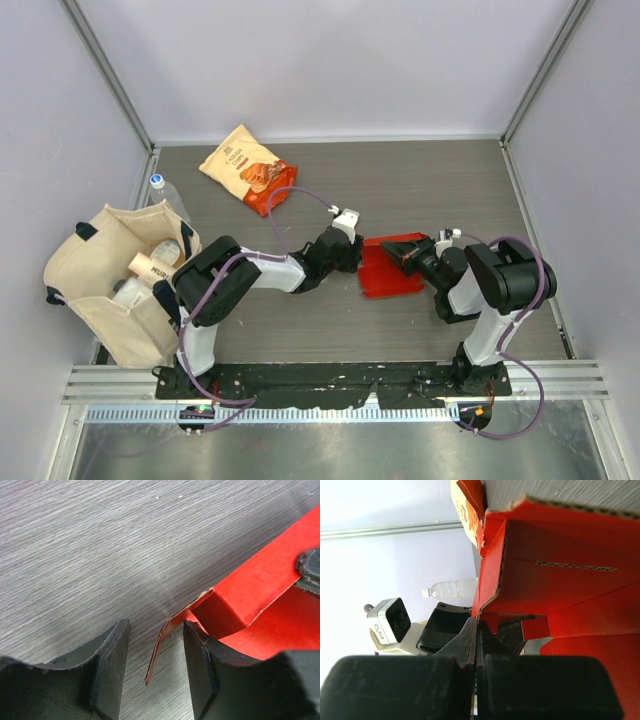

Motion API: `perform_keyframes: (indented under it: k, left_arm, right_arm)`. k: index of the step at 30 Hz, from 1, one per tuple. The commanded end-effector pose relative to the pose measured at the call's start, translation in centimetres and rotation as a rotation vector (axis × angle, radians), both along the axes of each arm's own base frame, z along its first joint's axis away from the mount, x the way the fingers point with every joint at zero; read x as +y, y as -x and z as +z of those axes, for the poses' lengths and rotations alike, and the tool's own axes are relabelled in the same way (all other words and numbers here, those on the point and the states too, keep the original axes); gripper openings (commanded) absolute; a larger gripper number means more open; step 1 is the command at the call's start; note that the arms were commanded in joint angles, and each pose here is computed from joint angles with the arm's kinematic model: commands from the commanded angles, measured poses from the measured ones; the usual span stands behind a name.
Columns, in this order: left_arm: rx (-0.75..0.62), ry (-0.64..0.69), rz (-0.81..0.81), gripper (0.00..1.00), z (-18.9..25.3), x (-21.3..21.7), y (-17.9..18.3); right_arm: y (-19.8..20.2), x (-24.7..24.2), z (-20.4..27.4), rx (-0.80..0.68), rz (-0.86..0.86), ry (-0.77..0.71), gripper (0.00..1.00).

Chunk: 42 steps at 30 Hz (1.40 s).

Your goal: Fold the paper box

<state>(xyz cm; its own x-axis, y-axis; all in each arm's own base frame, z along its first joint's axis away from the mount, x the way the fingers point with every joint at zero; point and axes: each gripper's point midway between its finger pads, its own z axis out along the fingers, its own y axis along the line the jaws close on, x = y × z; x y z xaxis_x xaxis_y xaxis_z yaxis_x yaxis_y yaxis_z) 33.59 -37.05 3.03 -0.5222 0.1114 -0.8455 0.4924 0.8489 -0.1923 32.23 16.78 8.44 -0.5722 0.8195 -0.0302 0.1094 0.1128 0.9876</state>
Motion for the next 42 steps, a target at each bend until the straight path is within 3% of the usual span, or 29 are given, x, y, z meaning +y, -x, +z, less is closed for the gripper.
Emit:
perform_keyframes:
  k: [1, 8, 12, 15, 19, 21, 26, 34, 42]
  left_arm:
    - [-0.022, 0.002, -0.005, 0.53, 0.8, 0.2, 0.1]
    - [-0.032, 0.013, 0.004, 0.66, 2.8, 3.6, 2.7]
    - [0.003, 0.104, -0.001, 0.49, 3.9, 5.5, 3.4]
    - [0.004, 0.155, 0.056, 0.48, 5.1, 6.8, 1.7]
    - [0.028, 0.080, 0.130, 0.44, 4.2, 7.3, -0.9]
    - [0.005, 0.073, 0.145, 0.43, 5.1, 6.4, -2.8]
    - [0.057, 0.047, 0.043, 0.40, 2.7, 2.9, -4.2]
    - [0.121, 0.074, -0.148, 0.25, 2.2, -0.7, 1.1]
    - [0.123, 0.102, -0.211, 0.25, 2.5, -4.2, 2.8]
  right_arm:
    - [-0.1, -0.1, 3.1, -0.153, -0.019, -0.002, 0.01]
    - [-0.2, -0.1, 3.0, -0.156, -0.013, 0.025, 0.01]
    - [-0.2, 0.0, 3.1, -0.159, -0.008, 0.026, 0.01]
    - [-0.3, 0.0, 3.2, -0.157, -0.005, 0.024, 0.01]
    - [-0.3, 0.0, 3.3, -0.160, -0.005, 0.026, 0.01]
    - [-0.3, 0.0, 3.3, -0.159, -0.006, 0.026, 0.01]
    - [-0.3, 0.0, 3.1, -0.154, -0.008, 0.027, 0.01]
    - [-0.4, -0.1, 3.1, -0.152, -0.013, 0.022, 0.01]
    - [0.0, -0.3, 3.2, -0.152, -0.027, -0.005, 0.01]
